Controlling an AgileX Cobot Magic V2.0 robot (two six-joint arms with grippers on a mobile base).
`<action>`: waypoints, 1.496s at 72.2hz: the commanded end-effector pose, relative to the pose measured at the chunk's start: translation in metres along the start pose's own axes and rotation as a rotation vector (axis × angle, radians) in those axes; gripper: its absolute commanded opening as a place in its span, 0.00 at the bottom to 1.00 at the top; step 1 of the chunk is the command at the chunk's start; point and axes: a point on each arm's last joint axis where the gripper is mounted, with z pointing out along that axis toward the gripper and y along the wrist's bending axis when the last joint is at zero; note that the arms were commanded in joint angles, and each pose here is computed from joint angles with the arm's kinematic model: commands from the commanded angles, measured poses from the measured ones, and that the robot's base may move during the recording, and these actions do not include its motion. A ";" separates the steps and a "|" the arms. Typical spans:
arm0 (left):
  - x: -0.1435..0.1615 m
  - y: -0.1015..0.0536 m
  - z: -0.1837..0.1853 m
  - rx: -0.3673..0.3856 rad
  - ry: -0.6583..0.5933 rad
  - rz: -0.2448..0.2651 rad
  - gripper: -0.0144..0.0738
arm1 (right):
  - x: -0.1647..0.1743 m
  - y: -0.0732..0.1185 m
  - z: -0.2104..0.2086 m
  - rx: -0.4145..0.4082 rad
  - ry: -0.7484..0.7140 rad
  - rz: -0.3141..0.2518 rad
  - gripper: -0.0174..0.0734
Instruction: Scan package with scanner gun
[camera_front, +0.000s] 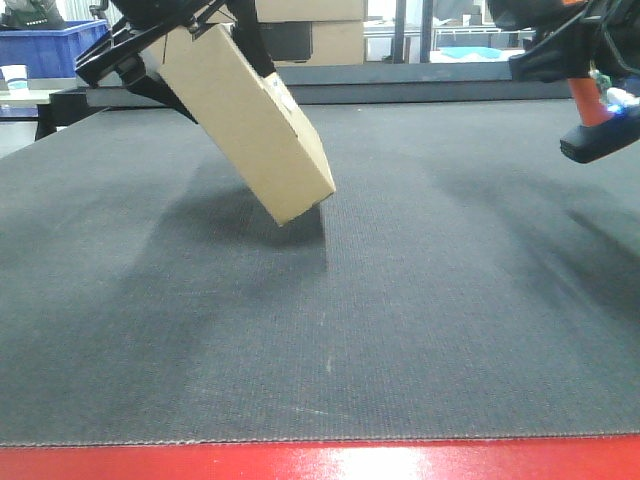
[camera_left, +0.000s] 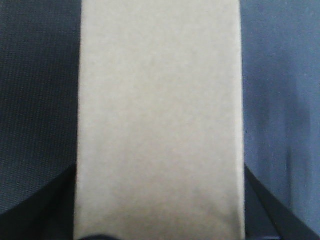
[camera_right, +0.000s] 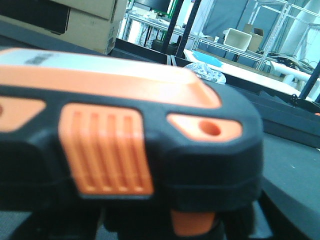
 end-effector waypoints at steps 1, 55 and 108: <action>0.000 -0.005 -0.004 0.022 -0.016 -0.004 0.04 | -0.013 -0.006 -0.001 0.040 -0.073 -0.010 0.01; 0.001 -0.004 -0.004 0.014 0.002 -0.004 0.04 | 0.023 0.010 0.011 0.009 -0.106 0.571 0.01; 0.001 -0.004 -0.004 0.014 0.002 -0.004 0.04 | 0.038 0.016 0.014 -0.002 -0.022 0.563 0.28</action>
